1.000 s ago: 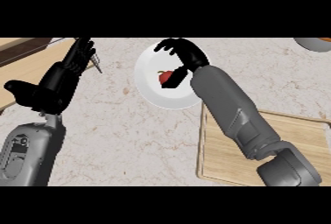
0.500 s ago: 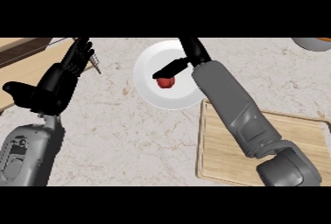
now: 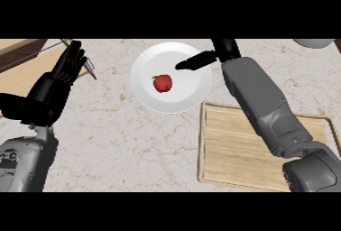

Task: Pick the bell pepper from the tray and place it in the plate

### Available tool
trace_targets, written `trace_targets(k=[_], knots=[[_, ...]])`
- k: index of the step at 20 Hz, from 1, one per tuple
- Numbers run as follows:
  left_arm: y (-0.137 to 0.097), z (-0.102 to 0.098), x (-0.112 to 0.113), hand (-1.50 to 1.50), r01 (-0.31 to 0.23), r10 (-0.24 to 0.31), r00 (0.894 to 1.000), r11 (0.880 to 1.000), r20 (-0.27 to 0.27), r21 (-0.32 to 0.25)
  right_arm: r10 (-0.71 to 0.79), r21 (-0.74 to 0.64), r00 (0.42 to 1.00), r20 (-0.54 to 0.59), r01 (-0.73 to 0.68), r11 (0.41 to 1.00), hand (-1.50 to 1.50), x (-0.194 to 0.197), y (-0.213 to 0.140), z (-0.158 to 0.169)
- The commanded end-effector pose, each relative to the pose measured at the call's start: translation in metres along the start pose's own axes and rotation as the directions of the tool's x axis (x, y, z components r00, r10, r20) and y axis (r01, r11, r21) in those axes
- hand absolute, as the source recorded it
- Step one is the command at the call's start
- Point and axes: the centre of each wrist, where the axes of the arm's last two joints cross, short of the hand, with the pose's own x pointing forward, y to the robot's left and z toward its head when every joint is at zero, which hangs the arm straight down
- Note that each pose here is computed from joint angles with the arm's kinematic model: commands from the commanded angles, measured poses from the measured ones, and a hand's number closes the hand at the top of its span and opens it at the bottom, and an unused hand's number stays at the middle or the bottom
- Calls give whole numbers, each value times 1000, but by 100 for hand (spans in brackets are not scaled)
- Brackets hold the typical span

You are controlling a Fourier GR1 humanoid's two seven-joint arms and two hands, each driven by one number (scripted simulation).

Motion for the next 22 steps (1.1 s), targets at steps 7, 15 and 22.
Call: trace_targets(k=[7,15,22], knots=[[1,1,5,0,22,-22,1000,1000,7,-4,-25,-13,998,63,26,1000,-150,-22,-92,24],[1,4,4,0,-4,4,1000,1000,10,9,19,-19,998,54,-18,1000,-150,-29,-157,49],[-5,1,16,0,-1,1,1000,1000,11,-5,87,-54,993,84,-82,995,-150,-47,-179,74]])
